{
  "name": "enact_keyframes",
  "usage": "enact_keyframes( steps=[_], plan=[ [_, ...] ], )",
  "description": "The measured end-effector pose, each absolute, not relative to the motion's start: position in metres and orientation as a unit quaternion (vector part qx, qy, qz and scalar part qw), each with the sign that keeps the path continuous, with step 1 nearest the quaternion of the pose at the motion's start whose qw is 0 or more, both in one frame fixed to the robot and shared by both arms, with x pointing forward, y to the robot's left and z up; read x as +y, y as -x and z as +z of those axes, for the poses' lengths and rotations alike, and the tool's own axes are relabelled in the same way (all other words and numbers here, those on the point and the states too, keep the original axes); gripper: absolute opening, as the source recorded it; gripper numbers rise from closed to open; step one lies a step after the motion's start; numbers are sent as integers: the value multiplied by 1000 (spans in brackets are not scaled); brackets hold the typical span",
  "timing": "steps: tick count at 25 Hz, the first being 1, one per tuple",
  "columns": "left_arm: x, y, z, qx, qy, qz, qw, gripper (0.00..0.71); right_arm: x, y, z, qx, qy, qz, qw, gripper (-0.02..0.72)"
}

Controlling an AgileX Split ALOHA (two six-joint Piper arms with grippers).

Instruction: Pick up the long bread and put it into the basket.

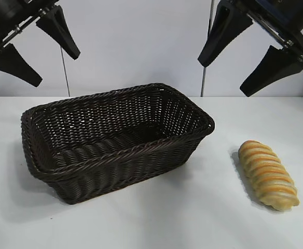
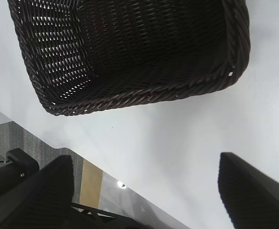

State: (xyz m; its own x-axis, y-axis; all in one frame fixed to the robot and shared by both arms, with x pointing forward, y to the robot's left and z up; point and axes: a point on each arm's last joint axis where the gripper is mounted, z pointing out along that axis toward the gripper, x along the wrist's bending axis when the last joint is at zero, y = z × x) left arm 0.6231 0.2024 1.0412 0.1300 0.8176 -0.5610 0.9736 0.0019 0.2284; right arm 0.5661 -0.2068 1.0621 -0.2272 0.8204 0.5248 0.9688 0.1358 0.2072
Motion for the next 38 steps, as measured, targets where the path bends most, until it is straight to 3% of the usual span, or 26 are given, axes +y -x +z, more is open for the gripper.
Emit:
enact_keyframes(
  steps=[18, 30, 38],
  plan=[
    [202, -624, 1041, 646, -693, -133, 292, 602, -207, -566, 1062, -740, 605, -258, 144, 568],
    [196, -629, 1048, 656, -656, -147, 343, 602, -207, -566, 1062, -739, 605, -259, 143, 568],
    [205, -628, 1061, 659, -652, -173, 332, 599, -207, -566, 1062, -739, 605, -259, 143, 568]
  ],
)
